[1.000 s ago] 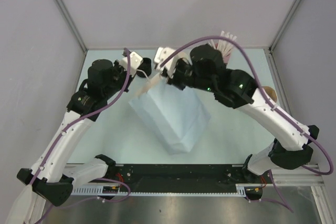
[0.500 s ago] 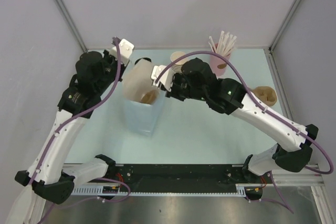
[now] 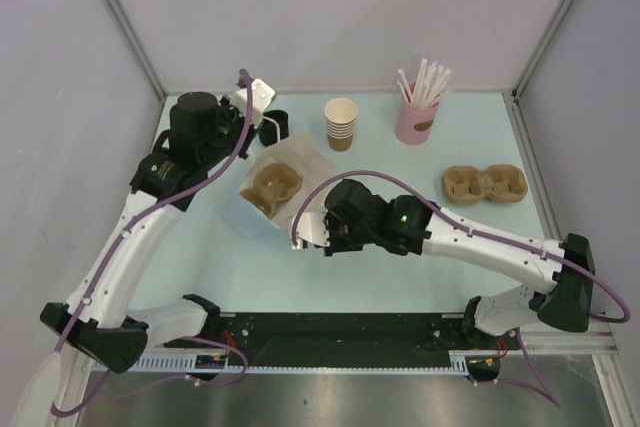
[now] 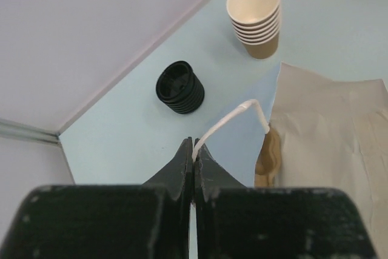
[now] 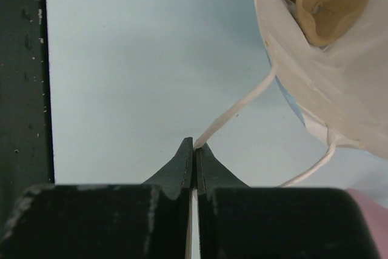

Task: Pack the takeout coffee

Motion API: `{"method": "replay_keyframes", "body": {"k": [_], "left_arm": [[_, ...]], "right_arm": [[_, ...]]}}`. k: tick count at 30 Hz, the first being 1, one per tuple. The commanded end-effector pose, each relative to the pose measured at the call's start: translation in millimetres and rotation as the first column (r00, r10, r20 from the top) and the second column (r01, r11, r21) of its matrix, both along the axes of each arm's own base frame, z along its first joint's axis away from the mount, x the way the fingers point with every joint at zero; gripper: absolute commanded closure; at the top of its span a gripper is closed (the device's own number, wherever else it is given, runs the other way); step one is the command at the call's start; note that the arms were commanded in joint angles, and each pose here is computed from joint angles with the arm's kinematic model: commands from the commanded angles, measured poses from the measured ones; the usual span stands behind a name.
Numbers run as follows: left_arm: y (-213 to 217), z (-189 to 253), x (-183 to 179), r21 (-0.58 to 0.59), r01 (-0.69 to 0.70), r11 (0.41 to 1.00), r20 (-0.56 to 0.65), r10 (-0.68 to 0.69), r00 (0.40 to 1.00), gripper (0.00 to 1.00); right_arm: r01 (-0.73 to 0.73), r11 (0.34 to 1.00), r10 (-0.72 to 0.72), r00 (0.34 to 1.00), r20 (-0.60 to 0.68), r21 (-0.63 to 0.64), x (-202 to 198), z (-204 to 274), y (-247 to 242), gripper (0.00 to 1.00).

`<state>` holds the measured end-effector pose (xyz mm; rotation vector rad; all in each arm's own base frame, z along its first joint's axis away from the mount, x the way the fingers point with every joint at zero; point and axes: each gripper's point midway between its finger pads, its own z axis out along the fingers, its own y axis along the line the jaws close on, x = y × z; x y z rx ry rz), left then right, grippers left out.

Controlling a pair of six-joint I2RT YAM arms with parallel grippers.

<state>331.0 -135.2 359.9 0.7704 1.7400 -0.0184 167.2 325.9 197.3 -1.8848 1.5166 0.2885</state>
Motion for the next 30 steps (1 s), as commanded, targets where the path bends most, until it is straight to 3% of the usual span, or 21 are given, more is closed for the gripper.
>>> {"method": "replay_keyframes", "body": {"k": [1,19,27,30], "left_arm": [[-16,-4,-9,-0.038,0.092,0.995,-0.034,-0.093,0.995,1.00],[-28,-37,-21,-0.002,0.184,0.983,-0.118,-0.182,0.976,1.00],[-42,-57,-55,0.035,0.339,0.940,-0.175,-0.329,0.928,1.00],[-45,-67,-67,0.052,0.373,0.927,-0.195,-0.356,0.914,1.00]], "right_arm": [[-0.092,0.996,0.092,0.995,-0.049,-0.007,-20,-4,0,1.00],[-0.124,0.992,0.120,0.987,-0.102,-0.031,-33,-32,4,1.00],[-0.225,0.974,0.211,0.941,-0.263,-0.024,-78,-46,5,1.00],[-0.235,0.972,0.226,0.937,-0.267,-0.004,-87,-54,14,1.00]]}}
